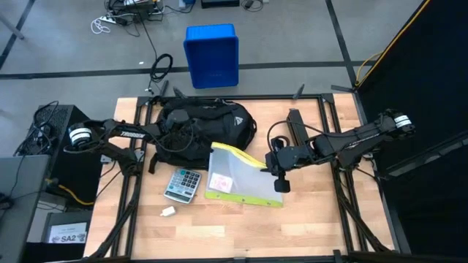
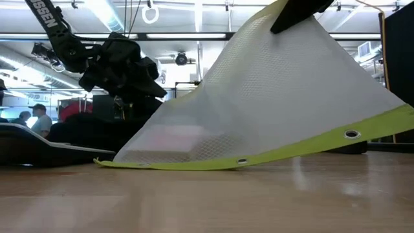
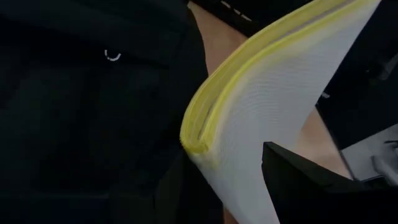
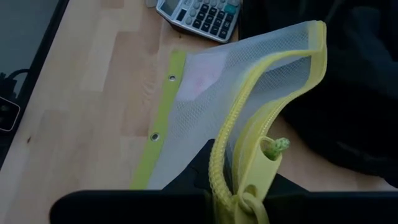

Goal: Unpack backpack
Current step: Adjust the yellow zip bag

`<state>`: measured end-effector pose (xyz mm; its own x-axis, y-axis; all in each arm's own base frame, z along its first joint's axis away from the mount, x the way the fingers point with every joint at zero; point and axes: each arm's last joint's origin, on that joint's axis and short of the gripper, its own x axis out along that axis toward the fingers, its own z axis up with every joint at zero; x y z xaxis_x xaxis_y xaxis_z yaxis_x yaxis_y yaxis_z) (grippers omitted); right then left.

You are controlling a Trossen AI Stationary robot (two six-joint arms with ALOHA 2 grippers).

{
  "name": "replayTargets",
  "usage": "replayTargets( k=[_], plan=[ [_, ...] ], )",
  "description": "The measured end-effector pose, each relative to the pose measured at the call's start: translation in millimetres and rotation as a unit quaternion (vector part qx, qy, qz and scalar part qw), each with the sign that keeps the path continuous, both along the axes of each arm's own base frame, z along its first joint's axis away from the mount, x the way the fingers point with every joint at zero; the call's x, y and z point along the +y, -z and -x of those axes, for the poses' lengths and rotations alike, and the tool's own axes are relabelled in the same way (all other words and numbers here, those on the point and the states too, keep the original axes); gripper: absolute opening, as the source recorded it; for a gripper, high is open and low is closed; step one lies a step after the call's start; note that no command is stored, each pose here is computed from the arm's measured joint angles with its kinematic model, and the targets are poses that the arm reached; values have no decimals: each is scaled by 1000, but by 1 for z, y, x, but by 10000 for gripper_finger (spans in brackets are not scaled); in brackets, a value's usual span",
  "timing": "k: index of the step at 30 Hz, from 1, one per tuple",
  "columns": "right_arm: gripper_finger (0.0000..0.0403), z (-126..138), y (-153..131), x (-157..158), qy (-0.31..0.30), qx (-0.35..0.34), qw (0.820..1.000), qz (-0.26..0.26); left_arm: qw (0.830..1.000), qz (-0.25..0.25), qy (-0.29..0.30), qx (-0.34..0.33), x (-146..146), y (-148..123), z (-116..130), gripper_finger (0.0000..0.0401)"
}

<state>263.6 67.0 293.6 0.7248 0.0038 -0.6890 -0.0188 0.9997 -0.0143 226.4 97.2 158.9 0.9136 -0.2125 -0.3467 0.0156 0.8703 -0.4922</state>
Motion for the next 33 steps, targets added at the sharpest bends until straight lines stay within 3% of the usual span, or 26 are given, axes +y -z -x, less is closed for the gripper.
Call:
replayTargets(
  k=[6,11,13,19,25,29,33],
  plan=[
    [0,-1,0,-1,3,-1,1000,0,1000,-17,1,-1,3,3,-8,150],
    [0,-1,0,-2,3,-4,1000,-1,999,-48,17,-8,7,4,-16,38],
    [0,-1,0,-2,4,-4,1000,-1,998,-64,22,-17,8,0,-19,12],
    [0,1,-3,-3,11,-13,1000,25,984,-119,65,-119,4,-25,-32,1],
    [0,10,-21,-3,45,-6,995,87,941,-210,127,-232,-11,-54,-45,0],
    [0,14,-37,1,64,-14,991,120,923,-241,145,-263,-19,-69,-53,0],
    [0,15,-44,8,55,-32,991,119,910,-253,159,-286,-25,-82,-58,0]
  ],
)
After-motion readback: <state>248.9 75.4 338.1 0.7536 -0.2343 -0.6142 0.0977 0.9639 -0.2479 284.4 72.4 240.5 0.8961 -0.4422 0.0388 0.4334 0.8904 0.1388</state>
